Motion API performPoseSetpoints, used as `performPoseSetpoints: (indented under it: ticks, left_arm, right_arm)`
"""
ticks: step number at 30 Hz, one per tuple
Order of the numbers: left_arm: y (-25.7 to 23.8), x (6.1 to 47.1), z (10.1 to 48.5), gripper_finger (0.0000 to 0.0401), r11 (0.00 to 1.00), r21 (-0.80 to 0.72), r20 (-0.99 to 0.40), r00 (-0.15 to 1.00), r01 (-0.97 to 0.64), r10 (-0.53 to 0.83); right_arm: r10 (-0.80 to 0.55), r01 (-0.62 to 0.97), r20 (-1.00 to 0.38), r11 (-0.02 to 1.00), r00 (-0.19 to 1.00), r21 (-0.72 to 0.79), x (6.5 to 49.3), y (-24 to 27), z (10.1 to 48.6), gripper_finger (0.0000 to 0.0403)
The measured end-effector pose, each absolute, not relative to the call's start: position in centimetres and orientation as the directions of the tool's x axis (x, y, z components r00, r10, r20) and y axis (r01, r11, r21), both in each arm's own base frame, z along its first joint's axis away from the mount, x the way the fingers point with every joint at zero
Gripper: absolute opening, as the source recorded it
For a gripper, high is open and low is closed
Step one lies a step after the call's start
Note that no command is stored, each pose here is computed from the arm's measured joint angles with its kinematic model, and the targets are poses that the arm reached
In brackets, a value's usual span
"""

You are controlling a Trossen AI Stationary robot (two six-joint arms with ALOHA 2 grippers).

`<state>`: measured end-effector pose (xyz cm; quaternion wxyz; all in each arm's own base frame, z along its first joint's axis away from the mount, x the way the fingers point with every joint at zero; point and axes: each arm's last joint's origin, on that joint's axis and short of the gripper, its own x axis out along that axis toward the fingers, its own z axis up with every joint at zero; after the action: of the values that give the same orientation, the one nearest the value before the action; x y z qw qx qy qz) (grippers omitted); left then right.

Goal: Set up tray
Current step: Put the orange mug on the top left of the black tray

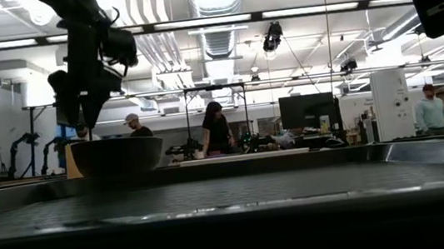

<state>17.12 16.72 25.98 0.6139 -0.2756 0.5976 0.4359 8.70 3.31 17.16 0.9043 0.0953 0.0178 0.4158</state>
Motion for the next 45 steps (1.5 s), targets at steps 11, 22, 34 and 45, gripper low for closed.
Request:
performPoseSetpoints:
  ticks: [11,22,34,45]
  left_arm:
    - [17.7,17.5,25.6,0.0269,0.546,0.175,-0.962,-0.026,-0.820,0.270]
    - [19.9,15.5,25.6,0.0269,0.528,0.133,-0.968,0.005,-0.839,0.251]
    - [19.9,15.3,24.2,0.0269,0.525,0.122,-0.970,0.012,-0.843,0.244]
    - [19.5,15.0,22.0,0.0269,0.509,0.108,-0.974,0.012,-0.854,0.226]
  right_arm:
    - [0.756,-0.749,0.047,0.636,0.653,0.187,8.7,3.3,17.2,0.0070]
    - [0.756,-0.749,0.047,0.636,0.653,0.187,8.7,3.3,17.2,0.0076]
    - [0.756,-0.749,0.047,0.636,0.653,0.187,8.7,3.3,17.2,0.0077]
    - [0.756,-0.749,0.047,0.636,0.653,0.187,8.7,3.3,17.2,0.0070]
